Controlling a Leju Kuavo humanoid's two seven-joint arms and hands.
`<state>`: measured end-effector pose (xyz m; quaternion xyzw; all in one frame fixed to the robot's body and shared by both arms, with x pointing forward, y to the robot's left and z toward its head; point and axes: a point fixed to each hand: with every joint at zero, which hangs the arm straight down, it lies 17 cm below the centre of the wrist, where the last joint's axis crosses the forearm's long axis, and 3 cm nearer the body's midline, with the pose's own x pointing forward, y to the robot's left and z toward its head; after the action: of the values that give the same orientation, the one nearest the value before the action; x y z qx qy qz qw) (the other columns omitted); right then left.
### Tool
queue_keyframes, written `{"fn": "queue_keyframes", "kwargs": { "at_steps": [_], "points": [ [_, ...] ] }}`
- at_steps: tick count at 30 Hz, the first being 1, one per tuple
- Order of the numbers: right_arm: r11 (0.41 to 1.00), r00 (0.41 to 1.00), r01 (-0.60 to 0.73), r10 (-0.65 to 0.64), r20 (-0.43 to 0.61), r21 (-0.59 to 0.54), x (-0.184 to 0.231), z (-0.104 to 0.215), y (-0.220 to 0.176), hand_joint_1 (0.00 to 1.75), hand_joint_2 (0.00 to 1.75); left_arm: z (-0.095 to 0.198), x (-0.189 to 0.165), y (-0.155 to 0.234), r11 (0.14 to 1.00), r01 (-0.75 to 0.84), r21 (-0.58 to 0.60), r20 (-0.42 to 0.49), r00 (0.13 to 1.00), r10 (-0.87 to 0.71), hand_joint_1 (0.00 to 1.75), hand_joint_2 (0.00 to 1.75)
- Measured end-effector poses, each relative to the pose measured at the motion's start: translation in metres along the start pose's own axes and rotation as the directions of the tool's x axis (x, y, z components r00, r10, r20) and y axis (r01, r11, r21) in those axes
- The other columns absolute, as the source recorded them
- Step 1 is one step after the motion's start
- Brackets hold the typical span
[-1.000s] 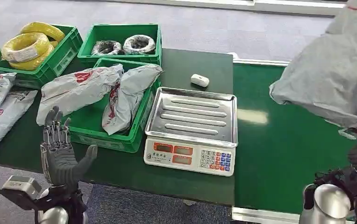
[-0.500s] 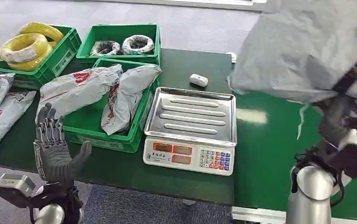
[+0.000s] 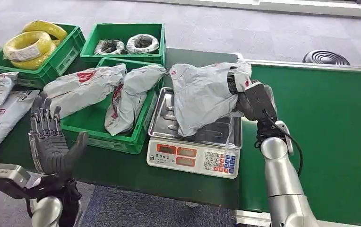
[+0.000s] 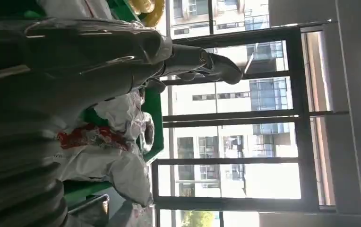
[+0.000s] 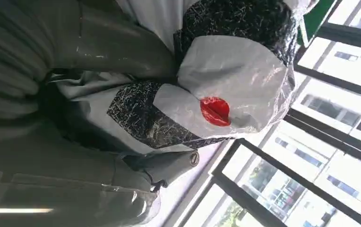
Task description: Moved the parcel from conveyor to table for the left to box.
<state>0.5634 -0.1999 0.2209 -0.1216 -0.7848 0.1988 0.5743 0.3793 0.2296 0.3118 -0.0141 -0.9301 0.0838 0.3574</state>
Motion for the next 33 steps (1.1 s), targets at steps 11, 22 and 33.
{"fn": "queue_keyframes", "kwargs": {
  "at_steps": [11, 22, 33],
  "points": [
    [0.992, 0.990, -0.044, 0.058, -0.125, 0.115, -0.043, 0.012, 0.031, 1.75, 1.75, -0.003, -0.003, 0.007, 1.000, 0.008, 0.011, -0.018, 1.000, -0.008, 0.00, 1.75],
    [0.960, 0.993, -0.017, 0.049, -0.108, 0.278, -0.041, 0.022, 0.070, 1.43, 1.75, -0.007, 0.003, 0.011, 0.999, 0.047, 0.006, -0.001, 0.999, -0.047, 0.00, 1.75],
    [0.820, 0.994, -0.007, -0.054, 0.091, 0.572, 0.034, 0.060, 0.166, 0.40, 1.75, -0.034, 0.003, -0.043, 0.988, 0.049, -0.144, 0.039, 0.998, -0.044, 0.00, 1.75]
  ]
}}
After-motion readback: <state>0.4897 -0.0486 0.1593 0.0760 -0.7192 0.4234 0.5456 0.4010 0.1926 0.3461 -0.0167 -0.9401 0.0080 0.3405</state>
